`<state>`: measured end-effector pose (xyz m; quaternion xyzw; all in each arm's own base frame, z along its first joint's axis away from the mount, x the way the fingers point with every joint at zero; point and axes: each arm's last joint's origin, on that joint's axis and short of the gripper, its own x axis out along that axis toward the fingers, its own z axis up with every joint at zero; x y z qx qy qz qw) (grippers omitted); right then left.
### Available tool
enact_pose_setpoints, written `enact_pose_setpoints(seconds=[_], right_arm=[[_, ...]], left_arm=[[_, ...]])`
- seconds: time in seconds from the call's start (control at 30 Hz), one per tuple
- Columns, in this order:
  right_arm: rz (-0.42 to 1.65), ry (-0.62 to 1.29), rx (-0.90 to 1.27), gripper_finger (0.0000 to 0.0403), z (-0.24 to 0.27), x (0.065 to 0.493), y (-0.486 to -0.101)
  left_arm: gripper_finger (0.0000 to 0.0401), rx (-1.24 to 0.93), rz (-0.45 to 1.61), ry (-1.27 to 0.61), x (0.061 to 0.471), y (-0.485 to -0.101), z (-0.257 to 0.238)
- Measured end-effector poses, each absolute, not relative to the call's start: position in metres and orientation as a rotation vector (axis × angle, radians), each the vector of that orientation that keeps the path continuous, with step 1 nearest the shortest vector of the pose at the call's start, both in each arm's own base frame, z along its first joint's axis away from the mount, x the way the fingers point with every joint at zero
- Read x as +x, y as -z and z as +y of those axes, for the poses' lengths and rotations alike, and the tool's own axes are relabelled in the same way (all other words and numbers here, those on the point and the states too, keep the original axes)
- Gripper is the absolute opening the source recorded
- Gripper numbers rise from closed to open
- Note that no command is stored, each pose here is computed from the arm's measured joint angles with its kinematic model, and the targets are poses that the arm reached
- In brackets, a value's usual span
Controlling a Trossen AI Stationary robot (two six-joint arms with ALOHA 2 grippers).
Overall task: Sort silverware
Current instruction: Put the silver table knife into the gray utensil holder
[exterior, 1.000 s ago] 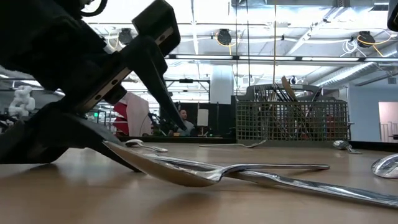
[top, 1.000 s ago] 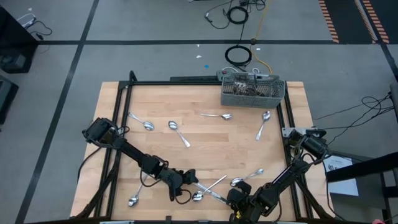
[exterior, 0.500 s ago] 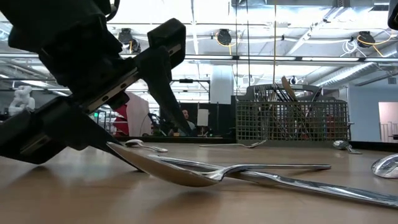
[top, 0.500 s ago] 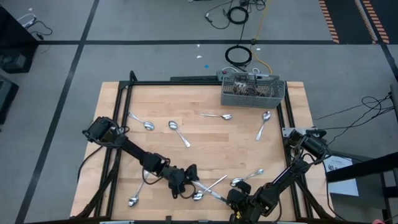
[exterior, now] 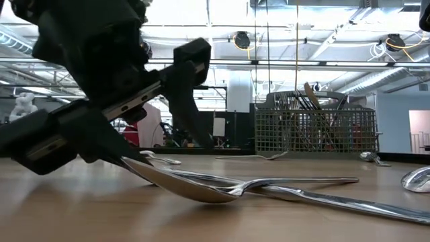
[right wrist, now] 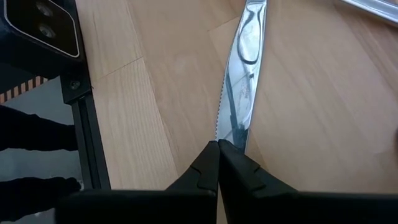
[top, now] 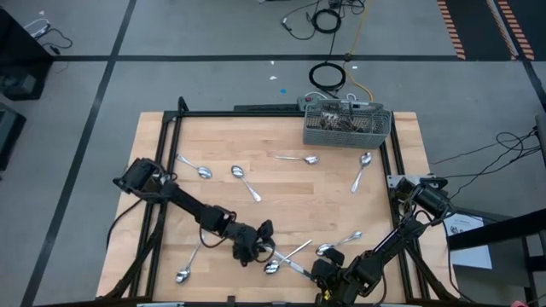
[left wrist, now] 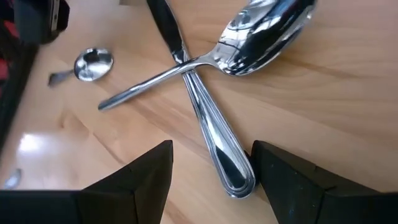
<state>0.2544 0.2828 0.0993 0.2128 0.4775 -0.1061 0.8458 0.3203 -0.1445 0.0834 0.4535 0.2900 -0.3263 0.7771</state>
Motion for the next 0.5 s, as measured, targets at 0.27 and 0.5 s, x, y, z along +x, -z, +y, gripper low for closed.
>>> enact_pose_setpoints(seconds=[0.27,0.5], right_arm=[[0.985,0.225,0.445,0.0000,0.283,0.255,-0.099],[0.981,0.214,0.434,0.0000,0.283,0.256,-0.099]], left_arm=[[0.0209,0.717,0.703,0.691,0.325,-0.082,-0.131],[0.0179,0.620,0.736,0.688,0.324,-0.081,-0.130]])
